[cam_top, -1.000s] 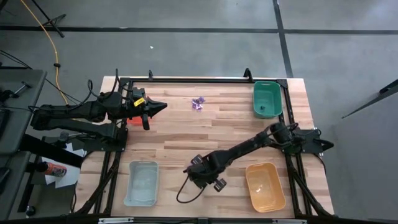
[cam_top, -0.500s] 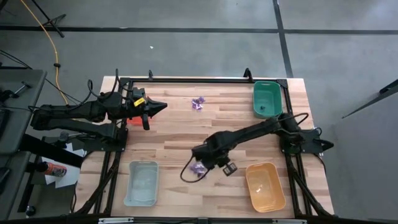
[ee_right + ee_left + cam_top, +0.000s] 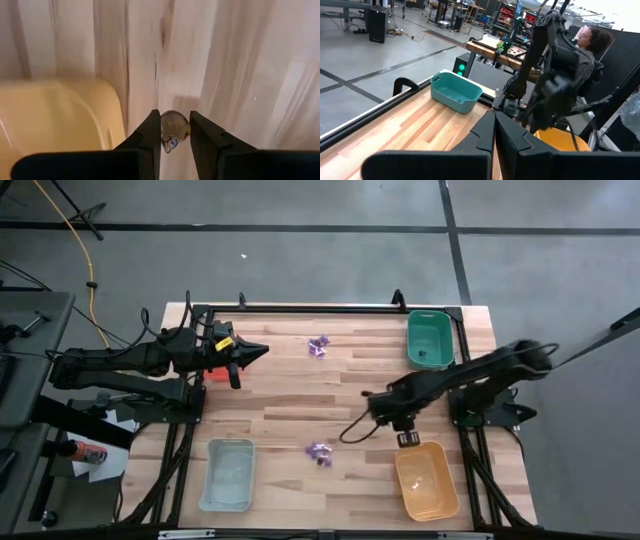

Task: Sort Halloween decoration
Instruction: Put the black skull toy into the green bin

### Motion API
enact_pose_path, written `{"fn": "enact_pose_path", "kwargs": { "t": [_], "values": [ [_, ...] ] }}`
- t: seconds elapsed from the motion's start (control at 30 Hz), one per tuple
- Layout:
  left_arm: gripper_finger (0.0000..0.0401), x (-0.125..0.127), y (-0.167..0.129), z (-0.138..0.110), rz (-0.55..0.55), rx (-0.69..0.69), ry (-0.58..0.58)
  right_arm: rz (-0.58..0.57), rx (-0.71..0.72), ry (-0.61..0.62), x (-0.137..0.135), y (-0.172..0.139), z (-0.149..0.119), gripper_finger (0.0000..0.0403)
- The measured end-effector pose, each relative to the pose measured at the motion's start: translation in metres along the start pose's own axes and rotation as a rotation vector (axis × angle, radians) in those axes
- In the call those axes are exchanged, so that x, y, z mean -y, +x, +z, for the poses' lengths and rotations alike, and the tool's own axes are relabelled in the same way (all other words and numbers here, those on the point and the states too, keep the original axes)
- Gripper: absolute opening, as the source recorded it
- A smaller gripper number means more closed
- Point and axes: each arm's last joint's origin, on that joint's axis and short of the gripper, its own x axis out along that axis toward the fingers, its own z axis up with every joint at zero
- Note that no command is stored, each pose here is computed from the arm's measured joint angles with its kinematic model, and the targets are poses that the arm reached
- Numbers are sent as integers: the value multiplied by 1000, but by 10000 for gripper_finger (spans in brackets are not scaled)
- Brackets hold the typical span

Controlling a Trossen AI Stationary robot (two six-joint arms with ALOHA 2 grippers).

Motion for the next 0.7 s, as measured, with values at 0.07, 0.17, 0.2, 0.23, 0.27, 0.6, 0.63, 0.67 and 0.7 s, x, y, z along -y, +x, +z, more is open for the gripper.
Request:
{"fn": "enact_pose_path", "kwargs": {
  "t": [0.07, 0.17, 0.2, 0.23, 0.27, 0.6, 0.63, 0.67, 0.7],
  "values": [
    [1, 0, 0, 0, 0, 0, 0, -2, 146, 78, 1, -6, -5, 68],
    [1, 0, 0, 0, 0, 0, 0, -36, 421, 143, 3, -18, -1, 68],
    [1, 0, 0, 0, 0, 0, 0, -57, 514, 155, 4, -23, 3, 68],
    [1, 0, 0, 0, 0, 0, 0, -78, 602, 165, 5, -29, 7, 68],
    [1, 0, 0, 0, 0, 0, 0, -102, 692, 173, 7, -36, 12, 68],
    [1, 0, 1, -1, 2, -4, 0, -215, 1268, 200, 38, -86, 43, 68],
    [1, 0, 1, 0, 1, -1, -2, -222, 1294, 197, 40, -89, 44, 68],
    [1, 0, 2, 0, 1, -1, -2, -230, 1313, 191, 41, -91, 44, 68],
    [1, 0, 2, -1, 1, -4, -5, -234, 1329, 192, 43, -93, 44, 68]
  ]
}}
